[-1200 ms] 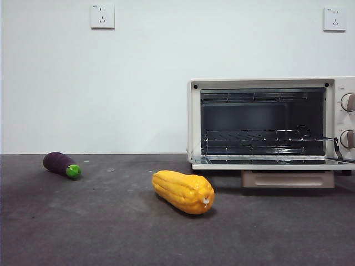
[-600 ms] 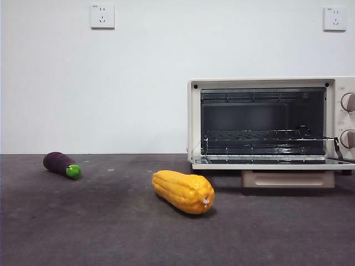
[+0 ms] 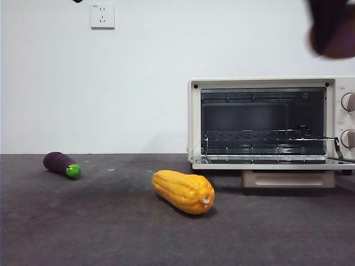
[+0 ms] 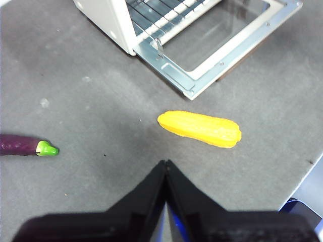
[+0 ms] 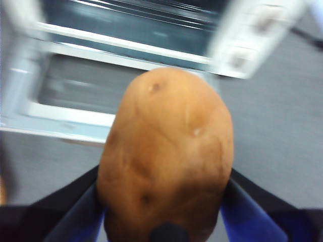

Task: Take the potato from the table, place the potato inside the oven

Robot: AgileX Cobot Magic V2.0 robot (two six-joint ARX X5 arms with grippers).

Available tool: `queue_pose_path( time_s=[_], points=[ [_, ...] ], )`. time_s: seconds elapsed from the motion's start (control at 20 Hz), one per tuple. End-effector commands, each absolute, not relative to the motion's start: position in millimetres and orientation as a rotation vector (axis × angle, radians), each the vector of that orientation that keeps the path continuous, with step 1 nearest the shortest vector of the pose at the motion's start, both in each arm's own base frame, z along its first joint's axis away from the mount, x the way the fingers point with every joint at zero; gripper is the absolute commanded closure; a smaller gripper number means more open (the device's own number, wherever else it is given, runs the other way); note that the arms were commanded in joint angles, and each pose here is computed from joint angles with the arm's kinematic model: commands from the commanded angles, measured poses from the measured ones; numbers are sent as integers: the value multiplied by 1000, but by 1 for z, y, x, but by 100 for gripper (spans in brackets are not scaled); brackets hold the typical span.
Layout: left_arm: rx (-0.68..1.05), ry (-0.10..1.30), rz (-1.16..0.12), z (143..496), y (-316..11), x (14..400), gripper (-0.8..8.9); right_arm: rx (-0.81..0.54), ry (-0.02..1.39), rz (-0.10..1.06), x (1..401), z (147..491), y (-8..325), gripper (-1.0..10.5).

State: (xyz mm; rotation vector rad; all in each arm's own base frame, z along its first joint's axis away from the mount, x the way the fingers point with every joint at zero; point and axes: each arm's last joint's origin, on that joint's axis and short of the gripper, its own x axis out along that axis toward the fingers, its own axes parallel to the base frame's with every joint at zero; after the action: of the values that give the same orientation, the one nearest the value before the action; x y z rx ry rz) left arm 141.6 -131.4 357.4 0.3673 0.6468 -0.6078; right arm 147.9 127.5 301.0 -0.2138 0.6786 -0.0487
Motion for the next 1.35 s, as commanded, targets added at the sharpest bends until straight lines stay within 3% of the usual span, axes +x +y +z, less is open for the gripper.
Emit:
queue_pose_path(
  time_s=[0.05,0.3,0.5,0.85,1.05,1.35],
  points=[
    [377,640,-616,357,-132,142,819,-205,650,8,166,290,126,825],
    [372,635,-608,357,-131,143,819,-51,660,110,216,266,94,825],
    [361,616,-607,359,-132,145,819,-87,627,152,260,244,83,824],
    [358,619,-605,358,-133,145,819,-58,586,194,305,206,89,824],
    [355,620,-604,358,-133,145,819,-49,538,194,322,200,94,823],
    [352,623,-602,358,-133,146,819,-58,581,189,365,194,107,820]
  ],
)
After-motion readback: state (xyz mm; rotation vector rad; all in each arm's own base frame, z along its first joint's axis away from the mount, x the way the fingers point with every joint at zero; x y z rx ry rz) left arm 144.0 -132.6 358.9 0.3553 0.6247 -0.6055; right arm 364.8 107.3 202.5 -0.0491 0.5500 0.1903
